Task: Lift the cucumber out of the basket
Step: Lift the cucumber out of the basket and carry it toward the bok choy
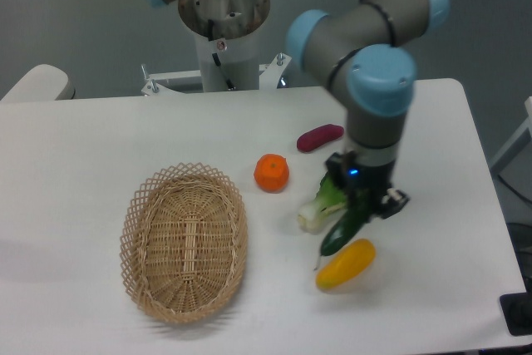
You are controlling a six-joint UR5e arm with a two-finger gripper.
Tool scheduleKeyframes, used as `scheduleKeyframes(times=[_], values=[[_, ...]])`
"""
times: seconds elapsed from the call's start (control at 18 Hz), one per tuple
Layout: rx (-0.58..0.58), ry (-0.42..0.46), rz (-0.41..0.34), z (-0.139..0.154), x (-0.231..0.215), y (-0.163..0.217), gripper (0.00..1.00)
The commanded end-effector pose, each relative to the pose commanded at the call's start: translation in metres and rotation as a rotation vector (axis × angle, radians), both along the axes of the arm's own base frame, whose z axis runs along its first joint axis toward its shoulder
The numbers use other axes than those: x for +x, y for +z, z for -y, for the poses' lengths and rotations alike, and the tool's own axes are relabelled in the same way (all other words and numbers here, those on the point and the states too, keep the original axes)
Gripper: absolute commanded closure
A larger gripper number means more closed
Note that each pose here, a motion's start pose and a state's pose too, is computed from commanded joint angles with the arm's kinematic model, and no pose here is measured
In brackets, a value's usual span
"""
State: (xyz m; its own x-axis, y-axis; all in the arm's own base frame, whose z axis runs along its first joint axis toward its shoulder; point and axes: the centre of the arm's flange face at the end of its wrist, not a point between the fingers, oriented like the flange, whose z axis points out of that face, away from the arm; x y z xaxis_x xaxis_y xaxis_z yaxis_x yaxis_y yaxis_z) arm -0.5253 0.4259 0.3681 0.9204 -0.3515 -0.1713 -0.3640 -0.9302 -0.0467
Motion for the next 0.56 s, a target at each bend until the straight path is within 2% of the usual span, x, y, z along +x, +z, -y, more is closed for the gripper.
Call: scheduleKeyframes(times=[0.22, 0.56], values=[[-0.008, -0.026, 0.0, 0.023, -0.017, -0.003, 0.75], [-0.007, -0.022, 0.008, 0.027, -0.019, -0.006, 0.75]])
